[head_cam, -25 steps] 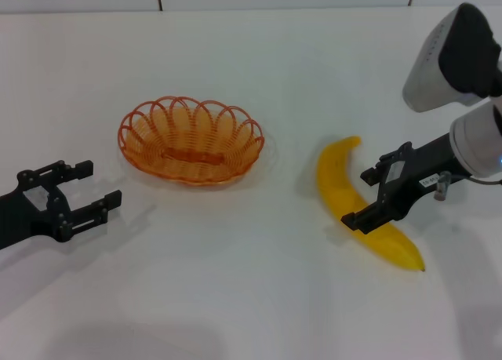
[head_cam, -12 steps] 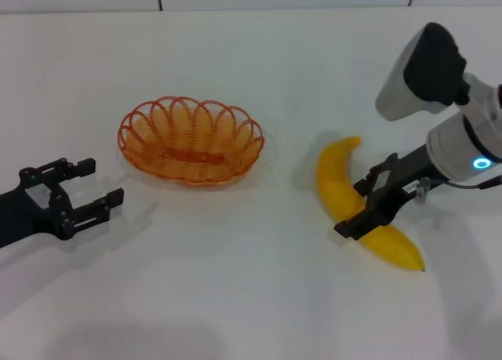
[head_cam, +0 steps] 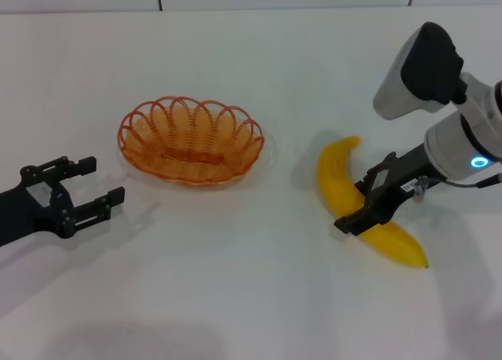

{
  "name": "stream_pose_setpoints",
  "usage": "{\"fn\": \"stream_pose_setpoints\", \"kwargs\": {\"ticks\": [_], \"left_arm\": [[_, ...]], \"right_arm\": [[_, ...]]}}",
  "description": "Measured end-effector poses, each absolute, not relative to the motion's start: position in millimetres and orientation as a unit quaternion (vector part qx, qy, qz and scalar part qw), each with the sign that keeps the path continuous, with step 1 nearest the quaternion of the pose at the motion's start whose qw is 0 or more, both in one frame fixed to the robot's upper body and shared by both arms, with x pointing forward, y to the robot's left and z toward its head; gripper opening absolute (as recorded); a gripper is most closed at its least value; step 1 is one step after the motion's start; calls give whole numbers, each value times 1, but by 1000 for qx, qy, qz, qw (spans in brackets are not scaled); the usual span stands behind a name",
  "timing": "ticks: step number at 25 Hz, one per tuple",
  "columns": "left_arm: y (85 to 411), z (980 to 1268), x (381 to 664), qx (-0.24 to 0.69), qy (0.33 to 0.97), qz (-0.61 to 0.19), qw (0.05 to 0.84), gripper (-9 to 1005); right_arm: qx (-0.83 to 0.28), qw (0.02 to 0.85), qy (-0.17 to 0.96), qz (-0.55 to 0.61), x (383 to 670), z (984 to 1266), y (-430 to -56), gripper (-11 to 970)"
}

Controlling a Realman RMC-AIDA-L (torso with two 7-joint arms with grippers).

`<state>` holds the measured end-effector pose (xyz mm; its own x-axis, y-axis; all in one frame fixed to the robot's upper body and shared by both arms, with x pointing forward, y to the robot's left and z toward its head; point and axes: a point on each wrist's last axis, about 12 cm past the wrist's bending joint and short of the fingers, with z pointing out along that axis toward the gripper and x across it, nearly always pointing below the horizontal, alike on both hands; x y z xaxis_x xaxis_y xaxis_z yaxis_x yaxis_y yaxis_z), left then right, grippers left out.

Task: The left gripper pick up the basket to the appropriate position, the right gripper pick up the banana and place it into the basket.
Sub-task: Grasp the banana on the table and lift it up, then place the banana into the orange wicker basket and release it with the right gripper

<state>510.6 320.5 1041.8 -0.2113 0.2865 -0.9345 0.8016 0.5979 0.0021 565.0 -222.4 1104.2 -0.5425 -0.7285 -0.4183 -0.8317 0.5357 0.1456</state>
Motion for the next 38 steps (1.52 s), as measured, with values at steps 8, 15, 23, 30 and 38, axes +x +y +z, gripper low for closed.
{"fn": "stream_pose_setpoints", "kwargs": {"ticks": [8,15,23,30,38], "left_arm": [[321,1042,510,370,736,-253,507,712],[321,1041,509,369,737,-252,507,712],[319,1042,511,371,734,-253,509,713],[317,1043,514,375,732,-255,509,713],[307,1045,519,391,724,-265,502,713]], "right_arm": [[-452,164,861,166,567,1111,-223,666],[-458,234,844,156,566,1154,-228,495],[-519,318,774,174,579,1188,-183,479],[-576,325,731,168,608,1178,-105,488],[-598,317,722,143,615,1155,-72,508]]}}
